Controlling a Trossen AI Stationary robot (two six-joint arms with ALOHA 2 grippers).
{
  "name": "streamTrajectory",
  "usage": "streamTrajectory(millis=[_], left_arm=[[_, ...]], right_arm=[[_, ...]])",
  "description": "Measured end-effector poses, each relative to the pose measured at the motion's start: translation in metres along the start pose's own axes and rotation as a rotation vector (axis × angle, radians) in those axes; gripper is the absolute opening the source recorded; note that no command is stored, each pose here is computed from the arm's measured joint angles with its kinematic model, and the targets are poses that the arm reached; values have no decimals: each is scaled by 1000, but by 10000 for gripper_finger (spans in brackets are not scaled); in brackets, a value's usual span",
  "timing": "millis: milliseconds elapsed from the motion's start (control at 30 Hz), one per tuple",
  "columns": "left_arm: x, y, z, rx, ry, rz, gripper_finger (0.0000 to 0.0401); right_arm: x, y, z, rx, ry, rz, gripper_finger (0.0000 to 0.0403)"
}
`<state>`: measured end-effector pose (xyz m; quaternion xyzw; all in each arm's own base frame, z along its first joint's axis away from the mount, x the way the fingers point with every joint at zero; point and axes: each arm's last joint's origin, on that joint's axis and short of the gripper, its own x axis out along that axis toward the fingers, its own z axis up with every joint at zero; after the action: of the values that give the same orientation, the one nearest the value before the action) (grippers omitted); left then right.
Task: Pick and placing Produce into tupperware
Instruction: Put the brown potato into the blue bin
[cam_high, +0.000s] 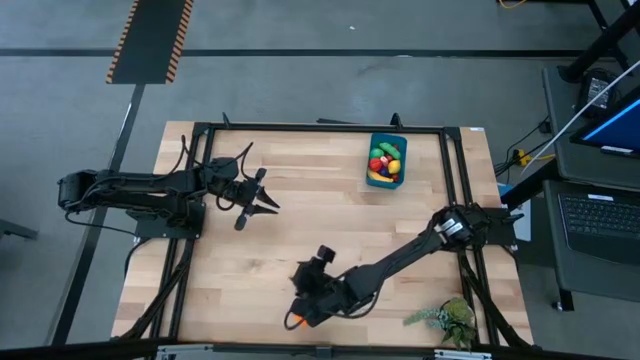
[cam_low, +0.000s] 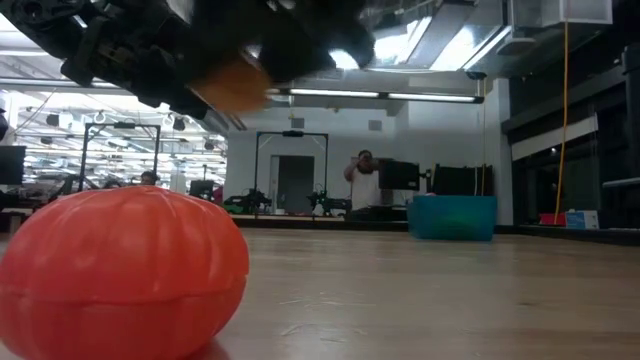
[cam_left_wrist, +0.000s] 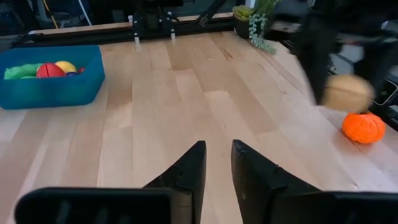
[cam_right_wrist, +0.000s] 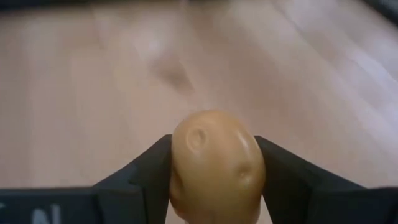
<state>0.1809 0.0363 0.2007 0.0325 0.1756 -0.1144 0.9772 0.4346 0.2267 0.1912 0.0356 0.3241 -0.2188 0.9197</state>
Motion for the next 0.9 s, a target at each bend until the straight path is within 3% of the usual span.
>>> streamTrajectory(millis=[167, 400, 567, 767, 900], left_arm=[[0, 0, 0, -1, 1, 0, 58], [0, -1, -3, -14, 33, -10, 43], [0, -1, -4, -3, 39, -12, 33], [0, -1, -4, 22, 36, -12, 22], [0, -1, -3, 25, 34, -12, 15]], right_arm=[[1, 10, 6, 9, -160, 71, 198], [17, 4, -23, 114, -272, 69, 198], [-1, -21, -25, 182, -345, 75, 198], [-41, -66, -26, 173, -452, 102, 198], [-57, -98, -41, 167, -508, 117, 198]])
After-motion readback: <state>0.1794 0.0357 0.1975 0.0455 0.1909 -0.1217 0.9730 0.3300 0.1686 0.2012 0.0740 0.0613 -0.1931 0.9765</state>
